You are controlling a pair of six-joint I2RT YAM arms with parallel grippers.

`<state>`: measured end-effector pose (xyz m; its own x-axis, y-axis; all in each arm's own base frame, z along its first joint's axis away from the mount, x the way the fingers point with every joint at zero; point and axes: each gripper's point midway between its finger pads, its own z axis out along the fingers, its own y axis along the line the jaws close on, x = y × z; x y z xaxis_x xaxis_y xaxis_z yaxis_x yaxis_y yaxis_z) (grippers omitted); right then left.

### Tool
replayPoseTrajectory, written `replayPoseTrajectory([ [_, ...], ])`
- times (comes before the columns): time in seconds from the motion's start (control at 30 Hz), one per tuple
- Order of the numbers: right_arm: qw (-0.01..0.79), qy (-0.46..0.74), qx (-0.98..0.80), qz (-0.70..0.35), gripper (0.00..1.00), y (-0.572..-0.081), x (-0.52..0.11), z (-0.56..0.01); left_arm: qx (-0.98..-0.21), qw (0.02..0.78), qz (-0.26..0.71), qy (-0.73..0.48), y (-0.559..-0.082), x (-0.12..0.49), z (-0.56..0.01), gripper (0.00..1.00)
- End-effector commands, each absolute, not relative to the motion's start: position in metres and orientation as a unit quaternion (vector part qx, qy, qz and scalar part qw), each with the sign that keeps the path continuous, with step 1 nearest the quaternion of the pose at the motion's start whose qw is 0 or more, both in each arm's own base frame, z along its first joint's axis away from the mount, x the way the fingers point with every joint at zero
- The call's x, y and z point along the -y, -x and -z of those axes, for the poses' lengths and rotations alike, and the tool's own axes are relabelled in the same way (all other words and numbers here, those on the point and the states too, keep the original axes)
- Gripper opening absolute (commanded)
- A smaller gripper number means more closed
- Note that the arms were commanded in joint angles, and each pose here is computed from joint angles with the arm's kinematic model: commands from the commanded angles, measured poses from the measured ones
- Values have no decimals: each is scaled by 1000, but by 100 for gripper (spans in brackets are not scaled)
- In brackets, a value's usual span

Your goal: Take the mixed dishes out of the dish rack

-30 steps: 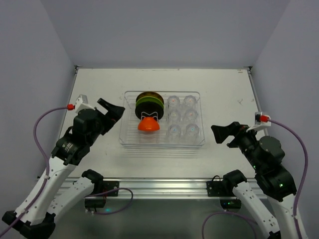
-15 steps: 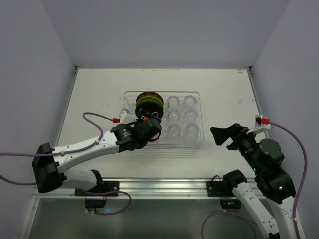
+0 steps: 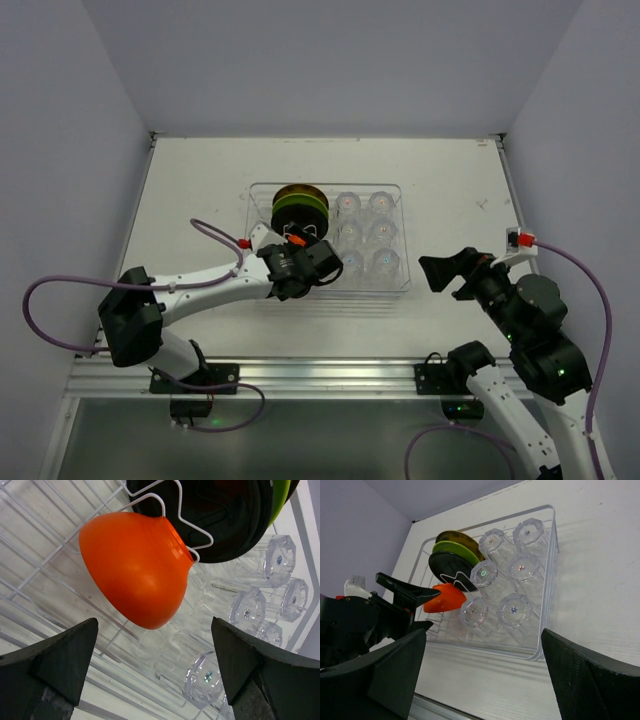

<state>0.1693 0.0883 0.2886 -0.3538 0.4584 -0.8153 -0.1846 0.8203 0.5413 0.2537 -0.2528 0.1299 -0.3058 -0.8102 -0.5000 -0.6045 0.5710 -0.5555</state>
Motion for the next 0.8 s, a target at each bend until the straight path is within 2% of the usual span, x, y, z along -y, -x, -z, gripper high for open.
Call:
replayPoseTrajectory([
  [0.0, 564, -46, -769, -298, 99, -167, -98, -301, -675, 409, 199, 582, -272, 241, -146, 100],
  [0.23, 562, -29, -774, -291, 99, -171, -101, -296, -648, 420, 244, 587, -283, 248, -145, 97],
  [0.6, 559, -2, -780, -282, 99, -170, -103, -299, -620, 426, 248, 611, -291, 240, -126, 95],
  [0.77, 571, 34, -767, -289, 99, -166, -108, -308, -605, 460, 248, 601, -299, 235, -134, 93],
])
